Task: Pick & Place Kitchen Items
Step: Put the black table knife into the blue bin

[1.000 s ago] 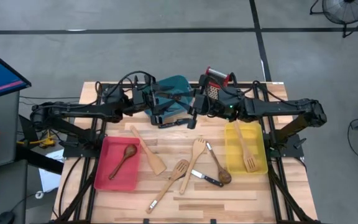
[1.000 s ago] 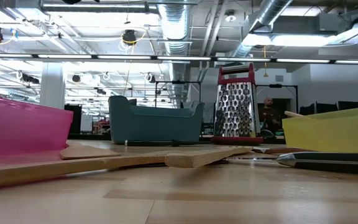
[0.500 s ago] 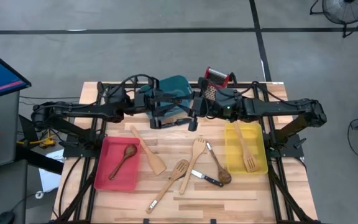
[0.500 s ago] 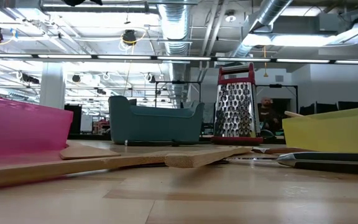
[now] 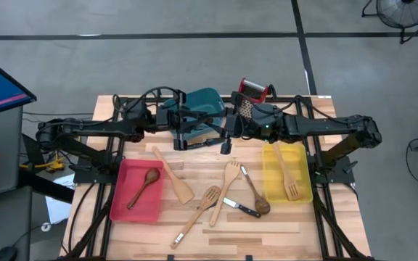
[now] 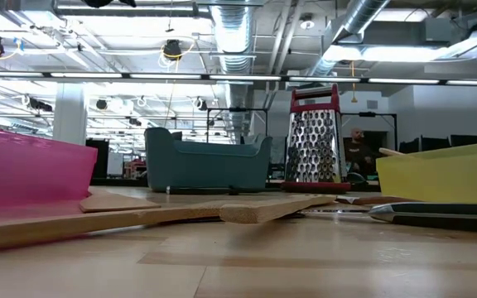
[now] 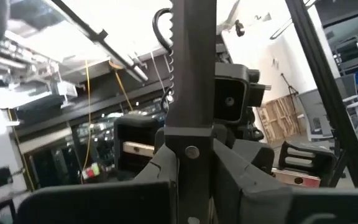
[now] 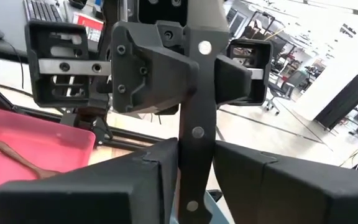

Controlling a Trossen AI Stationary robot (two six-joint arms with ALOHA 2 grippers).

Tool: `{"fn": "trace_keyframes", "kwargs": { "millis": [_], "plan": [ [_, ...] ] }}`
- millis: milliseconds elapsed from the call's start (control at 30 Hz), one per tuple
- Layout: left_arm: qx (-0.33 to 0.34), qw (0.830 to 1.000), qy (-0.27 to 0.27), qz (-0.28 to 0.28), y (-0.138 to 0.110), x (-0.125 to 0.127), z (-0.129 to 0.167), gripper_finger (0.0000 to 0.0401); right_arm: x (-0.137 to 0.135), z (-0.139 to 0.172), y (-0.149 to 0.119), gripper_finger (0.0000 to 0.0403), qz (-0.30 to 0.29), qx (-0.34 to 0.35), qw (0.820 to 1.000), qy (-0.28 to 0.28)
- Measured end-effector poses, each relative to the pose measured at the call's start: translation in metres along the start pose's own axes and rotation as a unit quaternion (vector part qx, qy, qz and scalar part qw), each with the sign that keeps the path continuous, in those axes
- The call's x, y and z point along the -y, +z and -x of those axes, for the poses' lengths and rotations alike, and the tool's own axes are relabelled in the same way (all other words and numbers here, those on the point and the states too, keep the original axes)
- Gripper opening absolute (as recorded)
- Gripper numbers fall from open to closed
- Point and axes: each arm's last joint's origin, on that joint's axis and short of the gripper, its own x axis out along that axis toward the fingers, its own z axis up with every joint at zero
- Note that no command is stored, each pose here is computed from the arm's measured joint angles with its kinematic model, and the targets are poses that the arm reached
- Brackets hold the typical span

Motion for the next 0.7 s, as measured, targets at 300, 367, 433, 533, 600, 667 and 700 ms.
{"fn": "trace_keyframes", "kwargs": {
  "millis": [300,367,433,533,600,667,700],
  "plan": [
    [-0.108,0.993,0.020,0.041,0.017,0.009,0.020,0.0030,0.012,0.051,0.020,0.0219,0.017,0.006,1.000,-0.007],
    [-0.149,0.987,0.032,0.059,0.020,0.012,0.027,0.0030,0.015,0.066,0.024,0.0234,0.010,0.009,1.000,0.000],
    [-0.195,0.976,0.045,0.082,0.021,0.015,0.036,0.0030,0.019,0.080,0.029,0.0240,-0.007,0.022,1.000,0.002],
    [-0.263,0.955,0.074,0.110,0.020,0.021,0.048,0.0030,0.026,0.098,0.032,0.0238,-0.024,0.022,0.999,-0.009],
    [-0.300,0.941,0.115,0.109,0.017,0.022,0.054,0.0030,0.030,0.105,0.032,0.0232,-0.027,0.016,0.999,-0.025],
    [-0.332,0.926,0.156,0.087,0.012,0.020,0.057,0.0030,0.034,0.110,0.033,0.0227,-0.029,0.015,0.999,-0.037],
    [-0.343,0.920,0.176,0.075,0.008,0.017,0.057,0.0030,0.035,0.111,0.033,0.0224,-0.031,0.016,0.999,-0.039]
  ]
}}
